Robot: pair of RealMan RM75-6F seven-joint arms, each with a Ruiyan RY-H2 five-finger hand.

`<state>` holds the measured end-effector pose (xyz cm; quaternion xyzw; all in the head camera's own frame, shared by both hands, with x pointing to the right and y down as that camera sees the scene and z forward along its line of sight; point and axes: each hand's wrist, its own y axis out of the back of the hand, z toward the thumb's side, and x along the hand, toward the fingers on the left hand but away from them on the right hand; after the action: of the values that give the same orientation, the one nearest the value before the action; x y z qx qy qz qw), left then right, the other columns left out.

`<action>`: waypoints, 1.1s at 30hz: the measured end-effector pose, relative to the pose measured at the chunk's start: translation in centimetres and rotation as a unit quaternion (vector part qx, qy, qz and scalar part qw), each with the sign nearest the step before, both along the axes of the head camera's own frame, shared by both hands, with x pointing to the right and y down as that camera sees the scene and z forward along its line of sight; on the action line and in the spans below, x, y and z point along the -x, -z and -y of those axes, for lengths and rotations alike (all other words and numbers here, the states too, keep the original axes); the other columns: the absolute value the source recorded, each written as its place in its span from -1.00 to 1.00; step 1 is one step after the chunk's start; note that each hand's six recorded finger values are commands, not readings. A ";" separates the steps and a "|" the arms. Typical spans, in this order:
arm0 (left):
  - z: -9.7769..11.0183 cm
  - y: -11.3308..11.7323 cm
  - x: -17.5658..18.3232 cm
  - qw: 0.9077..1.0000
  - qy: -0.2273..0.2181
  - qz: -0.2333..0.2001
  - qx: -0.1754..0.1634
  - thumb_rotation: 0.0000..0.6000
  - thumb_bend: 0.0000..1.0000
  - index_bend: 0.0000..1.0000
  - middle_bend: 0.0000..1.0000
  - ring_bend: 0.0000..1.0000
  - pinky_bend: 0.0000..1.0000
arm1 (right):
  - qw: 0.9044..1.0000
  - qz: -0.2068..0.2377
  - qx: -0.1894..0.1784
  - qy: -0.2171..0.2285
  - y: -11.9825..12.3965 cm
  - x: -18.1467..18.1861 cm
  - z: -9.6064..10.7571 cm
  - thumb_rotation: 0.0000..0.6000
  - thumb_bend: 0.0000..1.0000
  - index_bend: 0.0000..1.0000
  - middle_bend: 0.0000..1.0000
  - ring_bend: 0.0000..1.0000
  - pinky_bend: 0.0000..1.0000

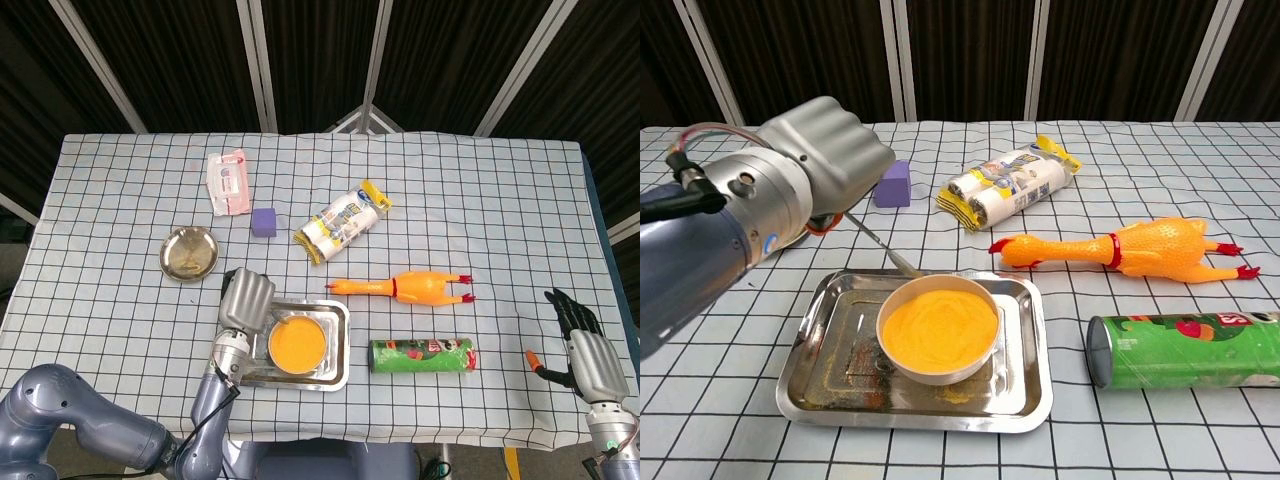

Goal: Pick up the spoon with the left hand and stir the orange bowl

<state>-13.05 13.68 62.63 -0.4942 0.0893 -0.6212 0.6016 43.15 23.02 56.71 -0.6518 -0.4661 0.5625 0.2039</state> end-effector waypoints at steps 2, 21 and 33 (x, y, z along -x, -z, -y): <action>1.0 -0.1 0.9 1.000 0.008 -0.007 -0.017 1.00 0.97 0.59 0.98 0.78 0.84 | 1.000 0.000 0.001 0.000 0.0 0.0 0.0 1.00 -0.26 -1.00 -1.00 -1.00 -1.00; 7.8 -5.2 11.8 0.994 0.083 -0.023 -0.066 1.00 0.93 0.56 0.97 0.77 0.84 | 1.000 0.012 0.018 -0.022 -0.5 -0.3 0.0 1.00 -0.26 -1.00 -1.00 -1.00 -1.00; 8.7 -9.4 19.0 0.990 0.137 -0.013 -0.036 1.00 0.81 0.51 0.94 0.75 0.84 | 0.999 0.018 0.033 -0.034 -0.8 -0.3 0.0 1.00 -0.26 -1.00 -1.00 -1.00 -1.00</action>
<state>-32.10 5.00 71.99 -0.4632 0.1861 -0.6881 0.5267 43.50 23.02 57.55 -0.6521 -0.4727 0.5723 0.1542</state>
